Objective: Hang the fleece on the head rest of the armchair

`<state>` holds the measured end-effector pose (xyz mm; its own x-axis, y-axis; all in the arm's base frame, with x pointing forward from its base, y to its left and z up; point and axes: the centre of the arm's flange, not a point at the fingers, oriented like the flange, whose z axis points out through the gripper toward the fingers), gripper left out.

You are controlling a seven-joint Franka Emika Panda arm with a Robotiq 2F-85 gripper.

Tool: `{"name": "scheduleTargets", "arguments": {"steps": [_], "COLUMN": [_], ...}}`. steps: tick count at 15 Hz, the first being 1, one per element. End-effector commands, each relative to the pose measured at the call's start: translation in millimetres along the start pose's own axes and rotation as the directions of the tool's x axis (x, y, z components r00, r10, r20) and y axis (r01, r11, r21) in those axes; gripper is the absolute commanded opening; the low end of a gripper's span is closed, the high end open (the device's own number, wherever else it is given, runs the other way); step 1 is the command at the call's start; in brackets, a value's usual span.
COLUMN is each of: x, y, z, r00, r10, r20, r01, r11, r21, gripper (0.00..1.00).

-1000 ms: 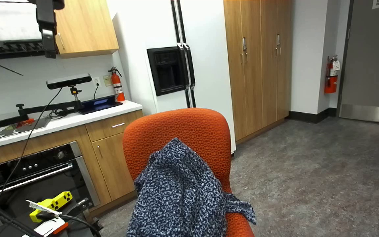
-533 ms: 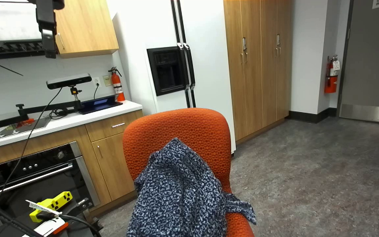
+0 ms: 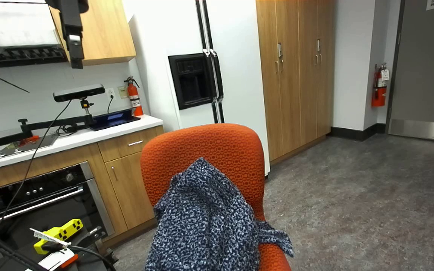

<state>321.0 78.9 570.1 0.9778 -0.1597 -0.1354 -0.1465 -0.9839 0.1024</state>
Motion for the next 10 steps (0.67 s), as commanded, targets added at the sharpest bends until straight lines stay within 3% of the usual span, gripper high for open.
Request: {"name": "scheduleTargets", "arguments": {"steps": [1,5,10], "x": [37.9,86.4,133.8], "y": [5.2,-3.5,-27.7], "z": [11.9,38.3,75.4], "r00": [0.995,0.982,0.978], "r10": [0.038,0.057,0.077], "r20": [-0.092,-0.181,-0.191], "r01": [-0.039,-0.056,-0.069], "r11": [0.999,0.998,0.996], "r21": [-0.01,0.009,0.05], "gripper": [1.0,1.0,1.0]}}
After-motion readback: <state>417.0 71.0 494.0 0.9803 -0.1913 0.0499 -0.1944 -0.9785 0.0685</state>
